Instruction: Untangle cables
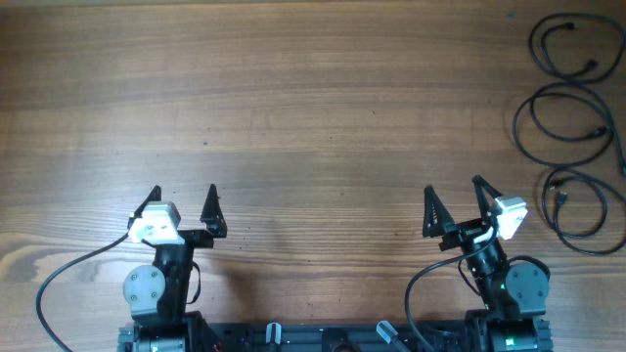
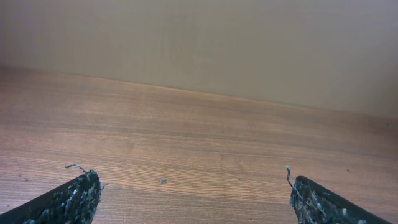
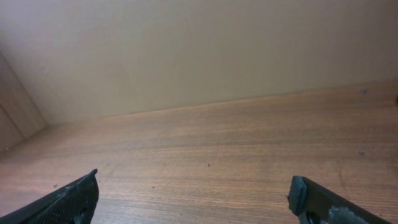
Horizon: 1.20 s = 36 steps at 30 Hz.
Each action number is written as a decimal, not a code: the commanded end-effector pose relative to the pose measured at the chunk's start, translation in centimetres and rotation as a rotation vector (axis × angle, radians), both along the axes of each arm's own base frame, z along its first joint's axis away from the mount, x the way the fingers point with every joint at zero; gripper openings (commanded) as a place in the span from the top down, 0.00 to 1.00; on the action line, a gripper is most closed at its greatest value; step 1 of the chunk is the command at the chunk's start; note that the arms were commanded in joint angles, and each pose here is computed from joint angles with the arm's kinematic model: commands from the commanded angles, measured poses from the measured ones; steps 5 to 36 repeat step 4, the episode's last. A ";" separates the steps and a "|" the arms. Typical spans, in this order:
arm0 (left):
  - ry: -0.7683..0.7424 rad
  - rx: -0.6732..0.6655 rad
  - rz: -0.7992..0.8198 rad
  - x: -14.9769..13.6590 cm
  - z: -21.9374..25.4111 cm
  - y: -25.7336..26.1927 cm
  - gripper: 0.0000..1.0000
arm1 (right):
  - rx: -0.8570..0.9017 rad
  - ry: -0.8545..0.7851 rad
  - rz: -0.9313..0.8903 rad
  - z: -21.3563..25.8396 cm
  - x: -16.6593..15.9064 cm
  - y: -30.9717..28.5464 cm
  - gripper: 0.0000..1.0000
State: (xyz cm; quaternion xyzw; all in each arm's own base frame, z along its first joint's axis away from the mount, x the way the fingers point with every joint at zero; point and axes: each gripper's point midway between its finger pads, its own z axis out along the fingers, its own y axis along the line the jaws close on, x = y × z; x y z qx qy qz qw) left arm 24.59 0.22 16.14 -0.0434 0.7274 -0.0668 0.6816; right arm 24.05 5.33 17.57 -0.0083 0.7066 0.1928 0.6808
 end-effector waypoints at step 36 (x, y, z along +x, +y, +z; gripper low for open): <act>-0.001 0.020 0.000 0.0 -0.2 0.0 0.00 | 0.008 -0.012 0.006 0.3 -0.1 0.1 0.00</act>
